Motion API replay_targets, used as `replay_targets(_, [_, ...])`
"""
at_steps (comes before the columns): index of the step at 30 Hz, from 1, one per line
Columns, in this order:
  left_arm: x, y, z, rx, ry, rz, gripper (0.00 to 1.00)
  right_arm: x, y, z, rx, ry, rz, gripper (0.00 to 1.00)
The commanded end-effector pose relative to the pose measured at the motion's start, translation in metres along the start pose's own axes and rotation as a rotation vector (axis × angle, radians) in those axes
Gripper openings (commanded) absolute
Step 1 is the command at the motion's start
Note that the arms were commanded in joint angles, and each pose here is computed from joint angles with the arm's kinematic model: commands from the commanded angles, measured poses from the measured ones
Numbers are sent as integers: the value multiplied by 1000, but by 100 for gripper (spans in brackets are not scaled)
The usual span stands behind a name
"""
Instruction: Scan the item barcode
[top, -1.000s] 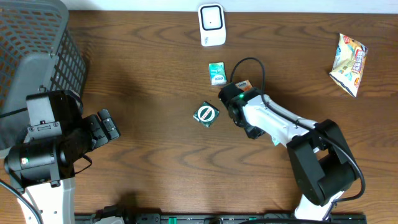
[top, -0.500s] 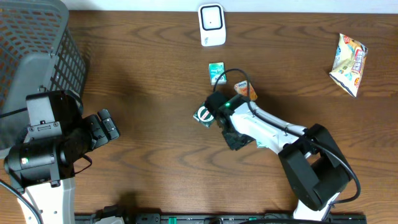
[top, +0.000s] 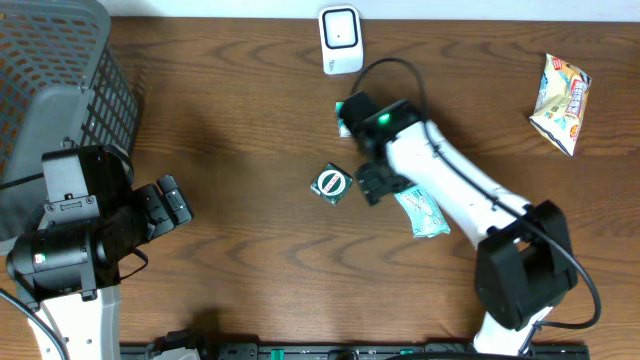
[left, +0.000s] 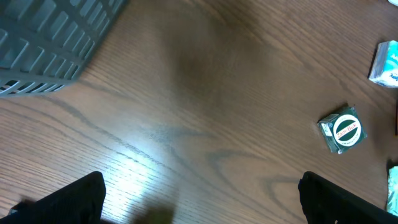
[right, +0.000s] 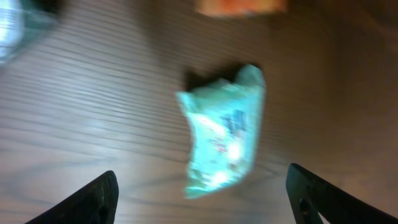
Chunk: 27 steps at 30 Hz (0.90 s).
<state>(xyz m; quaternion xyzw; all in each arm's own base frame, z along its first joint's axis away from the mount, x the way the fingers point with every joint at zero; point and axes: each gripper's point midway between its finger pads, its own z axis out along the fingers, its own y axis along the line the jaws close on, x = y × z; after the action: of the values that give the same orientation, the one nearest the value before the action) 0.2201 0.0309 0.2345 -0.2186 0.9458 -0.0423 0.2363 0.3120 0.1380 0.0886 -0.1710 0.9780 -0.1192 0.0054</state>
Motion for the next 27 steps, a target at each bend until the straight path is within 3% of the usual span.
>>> replay_targets(1, [0, 4, 1, -19, -3, -14, 97, 6, -22, 4, -60, 52, -2, 80])
replay_targets(6, [0, 4, 1, -19, -3, -14, 98, 23, -20, 9, -301, 131, 9, 70])
replay_targets(17, [0, 4, 1, -19, -3, -14, 98, 52, -21, 56, -307, 211, 46, 65])
replay_targets(25, [0, 4, 1, -19, -3, -14, 97, 51, -13, 93, -303, 147, 52, 51])
replay_targets(27, [0, 4, 1, -19, -3, -14, 97, 50, -11, 96, -303, 140, 51, 43])
